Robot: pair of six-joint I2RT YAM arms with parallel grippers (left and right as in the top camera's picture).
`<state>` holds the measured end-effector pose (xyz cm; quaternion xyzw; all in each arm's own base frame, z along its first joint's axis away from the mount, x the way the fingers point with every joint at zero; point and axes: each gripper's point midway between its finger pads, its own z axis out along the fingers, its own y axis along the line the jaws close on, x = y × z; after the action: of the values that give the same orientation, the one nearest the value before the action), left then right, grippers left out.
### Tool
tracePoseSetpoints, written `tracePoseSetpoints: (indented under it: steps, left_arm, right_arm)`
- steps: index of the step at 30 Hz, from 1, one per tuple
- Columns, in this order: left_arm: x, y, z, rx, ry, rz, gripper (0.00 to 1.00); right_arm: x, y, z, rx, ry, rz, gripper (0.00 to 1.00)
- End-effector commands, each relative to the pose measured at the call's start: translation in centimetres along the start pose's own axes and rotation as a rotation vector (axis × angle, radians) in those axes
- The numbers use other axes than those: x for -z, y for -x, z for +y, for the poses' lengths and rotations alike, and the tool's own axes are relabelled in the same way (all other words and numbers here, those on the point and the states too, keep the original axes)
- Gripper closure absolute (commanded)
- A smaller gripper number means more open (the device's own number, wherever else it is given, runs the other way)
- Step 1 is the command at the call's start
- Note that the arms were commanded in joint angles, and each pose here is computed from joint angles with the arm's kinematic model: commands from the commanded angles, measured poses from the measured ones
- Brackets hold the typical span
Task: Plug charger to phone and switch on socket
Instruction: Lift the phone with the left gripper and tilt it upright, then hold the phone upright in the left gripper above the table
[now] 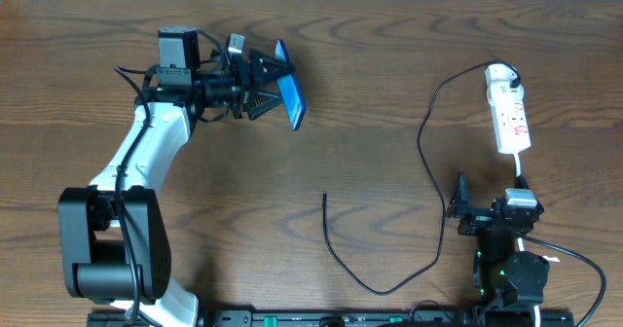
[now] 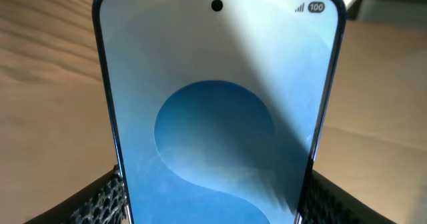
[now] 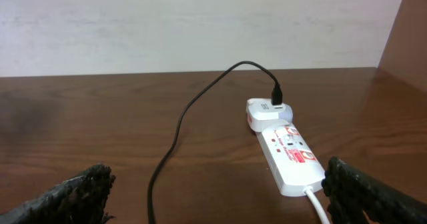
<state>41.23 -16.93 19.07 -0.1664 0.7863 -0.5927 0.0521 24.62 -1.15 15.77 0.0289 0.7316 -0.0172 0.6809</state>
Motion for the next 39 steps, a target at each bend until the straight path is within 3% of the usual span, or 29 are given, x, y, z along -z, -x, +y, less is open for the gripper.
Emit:
tracePoseSetpoints:
  steps: [1, 16, 39]
  left_arm:
    - [0.8, -1.4, -3.4, 0.226, -0.088, 0.081, 0.92]
    - [1.1, -2.2, -5.0, 0.54, -0.114, 0.173, 0.93]
    - [1.1, -2.1, -5.0, 0.692, -0.101, 0.182, 0.93]
  right_arm:
    - [0.0, 0.0, 0.1, -0.01, 0.005, -0.002, 0.01]
    - [0.0, 0.0, 0.1, -0.011, 0.005, -0.002, 0.01]
    - [0.0, 0.0, 0.1, -0.01, 0.005, -0.002, 0.01]
